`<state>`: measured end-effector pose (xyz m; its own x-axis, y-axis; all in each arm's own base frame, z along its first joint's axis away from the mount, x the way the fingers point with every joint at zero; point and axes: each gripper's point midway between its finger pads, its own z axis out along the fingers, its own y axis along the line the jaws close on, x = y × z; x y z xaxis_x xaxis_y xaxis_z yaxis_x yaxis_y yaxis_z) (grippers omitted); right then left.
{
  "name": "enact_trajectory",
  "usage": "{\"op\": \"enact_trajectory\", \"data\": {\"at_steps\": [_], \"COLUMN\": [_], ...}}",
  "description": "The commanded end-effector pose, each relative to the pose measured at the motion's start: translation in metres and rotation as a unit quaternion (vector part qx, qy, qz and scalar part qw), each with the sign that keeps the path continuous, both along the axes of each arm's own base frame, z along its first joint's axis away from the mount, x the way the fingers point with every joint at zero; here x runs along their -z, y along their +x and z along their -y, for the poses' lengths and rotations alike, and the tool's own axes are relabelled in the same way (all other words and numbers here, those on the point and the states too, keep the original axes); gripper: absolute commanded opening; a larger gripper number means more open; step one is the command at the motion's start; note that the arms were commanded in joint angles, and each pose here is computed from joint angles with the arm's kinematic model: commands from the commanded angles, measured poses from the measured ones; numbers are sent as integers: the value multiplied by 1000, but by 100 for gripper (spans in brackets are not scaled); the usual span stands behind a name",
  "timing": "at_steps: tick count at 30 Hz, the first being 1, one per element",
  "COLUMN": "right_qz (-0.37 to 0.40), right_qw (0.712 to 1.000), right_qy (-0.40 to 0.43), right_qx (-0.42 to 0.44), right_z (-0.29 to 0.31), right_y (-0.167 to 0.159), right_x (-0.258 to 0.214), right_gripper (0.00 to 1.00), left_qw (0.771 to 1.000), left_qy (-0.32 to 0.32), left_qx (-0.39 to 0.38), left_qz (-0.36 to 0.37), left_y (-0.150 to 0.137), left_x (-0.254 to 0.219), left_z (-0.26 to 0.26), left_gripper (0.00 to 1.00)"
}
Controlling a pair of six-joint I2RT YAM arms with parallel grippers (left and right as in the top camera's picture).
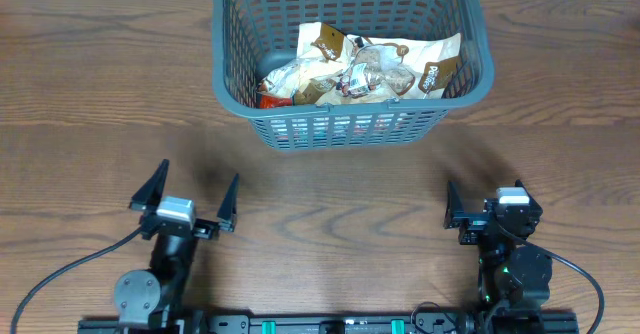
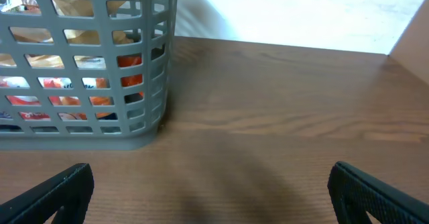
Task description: Pack container
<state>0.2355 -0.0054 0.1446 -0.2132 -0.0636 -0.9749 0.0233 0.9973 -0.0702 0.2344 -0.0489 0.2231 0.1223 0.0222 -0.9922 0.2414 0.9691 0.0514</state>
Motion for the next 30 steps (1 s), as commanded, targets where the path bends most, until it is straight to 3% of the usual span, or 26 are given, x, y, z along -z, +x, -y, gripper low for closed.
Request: {"op": "enact_trajectory", "data": {"at_steps": [1,11,17,30], "right_qz": [2,1,2,2], "right_qw": [1000,1000,1000,1000], "right_qy": [8,8,8,8], "right_qx": [-6,-6,-6,-6], "right_z": [-3,-3,-3,-3], "right_y": [0,0,0,0], "right_x": [0,1,0,0], "right_gripper": [99,99,99,99], "left_qw": [1000,997,990,989], "left_qy": [2,10,-31,-36], "left_qx": [12,22,29,40], "left_qz": [-3,-70,-138,-138], "left_y": [1,4,1,0], "left_x": [12,55,82,81], "left_z": [5,10,13,16], "left_gripper": [99,99,98,99]}}
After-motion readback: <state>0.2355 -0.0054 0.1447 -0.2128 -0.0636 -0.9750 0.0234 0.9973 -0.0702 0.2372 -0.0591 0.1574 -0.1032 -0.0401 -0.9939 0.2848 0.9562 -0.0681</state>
